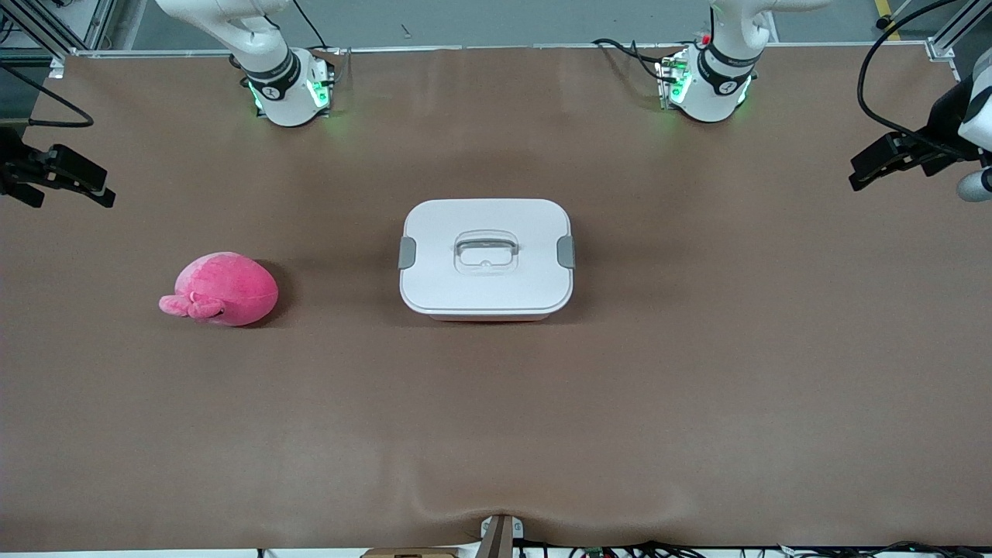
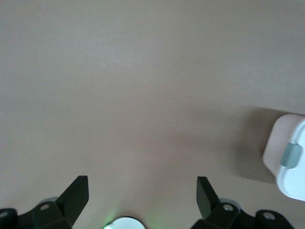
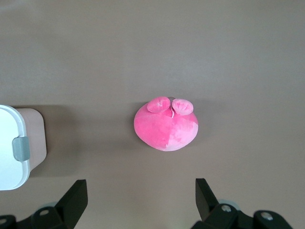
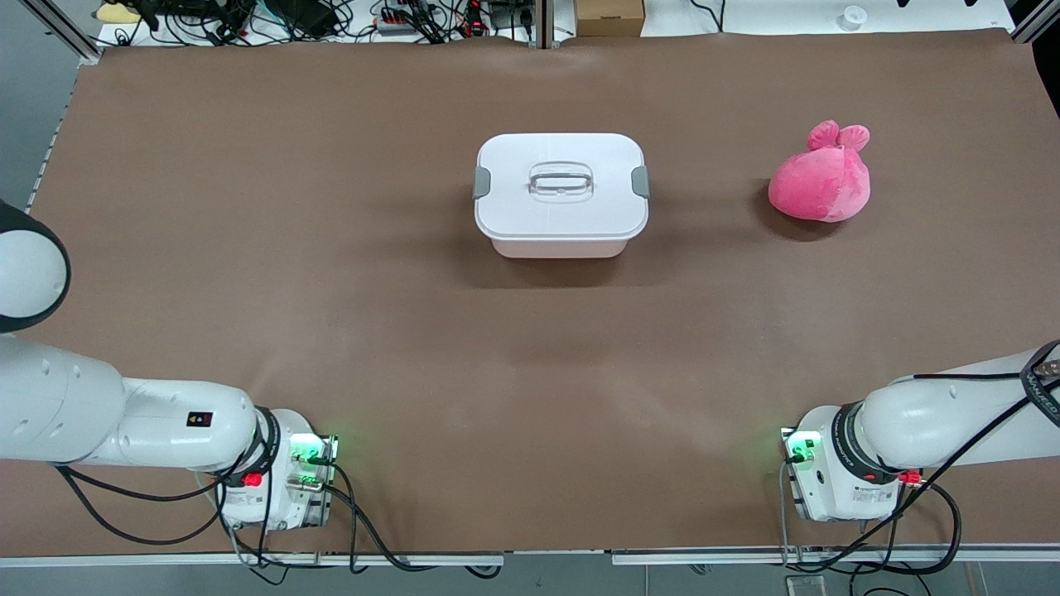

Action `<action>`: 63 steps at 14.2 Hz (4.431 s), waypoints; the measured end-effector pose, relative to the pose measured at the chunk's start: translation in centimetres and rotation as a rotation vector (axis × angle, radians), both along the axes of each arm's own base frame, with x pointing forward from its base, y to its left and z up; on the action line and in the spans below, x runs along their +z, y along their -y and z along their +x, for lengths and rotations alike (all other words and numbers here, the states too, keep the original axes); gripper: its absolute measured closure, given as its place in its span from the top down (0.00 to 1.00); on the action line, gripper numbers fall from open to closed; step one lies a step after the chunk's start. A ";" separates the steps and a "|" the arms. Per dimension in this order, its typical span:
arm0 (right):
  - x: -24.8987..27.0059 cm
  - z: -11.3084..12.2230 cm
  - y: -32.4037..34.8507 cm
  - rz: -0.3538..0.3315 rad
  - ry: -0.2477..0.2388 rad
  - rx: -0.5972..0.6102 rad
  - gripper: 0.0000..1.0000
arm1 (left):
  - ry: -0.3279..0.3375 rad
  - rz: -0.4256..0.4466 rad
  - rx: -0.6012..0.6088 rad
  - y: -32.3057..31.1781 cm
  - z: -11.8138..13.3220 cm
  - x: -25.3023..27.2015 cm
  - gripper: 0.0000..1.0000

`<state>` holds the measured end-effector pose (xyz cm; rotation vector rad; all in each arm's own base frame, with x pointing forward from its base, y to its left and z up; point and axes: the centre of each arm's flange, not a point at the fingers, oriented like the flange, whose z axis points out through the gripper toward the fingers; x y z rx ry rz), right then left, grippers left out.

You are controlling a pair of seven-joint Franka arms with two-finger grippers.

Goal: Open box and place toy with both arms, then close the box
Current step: 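Reach the left gripper to the box lid handle while the right gripper reaches the toy, then lower the left gripper onto the lid handle while the right gripper grasps the toy, then lift the white lid with the left gripper while the right gripper lifts the toy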

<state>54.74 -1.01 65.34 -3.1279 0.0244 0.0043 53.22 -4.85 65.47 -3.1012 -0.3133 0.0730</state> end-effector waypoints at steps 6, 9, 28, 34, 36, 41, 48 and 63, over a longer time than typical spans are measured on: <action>-0.5 0.1 -1.9 -0.001 -0.003 0.036 1.00 | -0.040 0.004 0.195 8.3 0.0 -2.4 1.00; -2.9 0.7 -2.7 -0.001 -0.006 0.049 1.00 | -0.038 -0.003 0.307 12.5 0.9 -4.6 1.00; -23.3 4.1 0.8 -0.018 -0.024 0.165 1.00 | 0.030 -0.074 0.974 35.1 -2.9 -12.1 1.00; -28.2 6.0 1.5 -0.034 -0.003 0.184 1.00 | 0.082 -0.063 1.191 43.0 -6.4 -17.2 1.00; -29.8 6.1 1.5 -0.034 -0.026 0.189 1.00 | 0.083 -0.066 1.260 44.2 -6.7 -18.5 1.00; -31.7 6.1 1.4 -0.034 -0.058 0.193 1.00 | 0.127 -0.064 1.386 46.4 -7.3 -21.8 1.00; -31.7 6.2 1.2 -0.033 -0.058 0.199 0.76 | 0.208 -0.063 1.397 50.6 -10.1 -28.2 0.98; -28.5 6.8 1.6 -0.023 -0.079 0.278 0.05 | 0.230 -0.096 1.313 52.7 -11.5 -32.3 0.57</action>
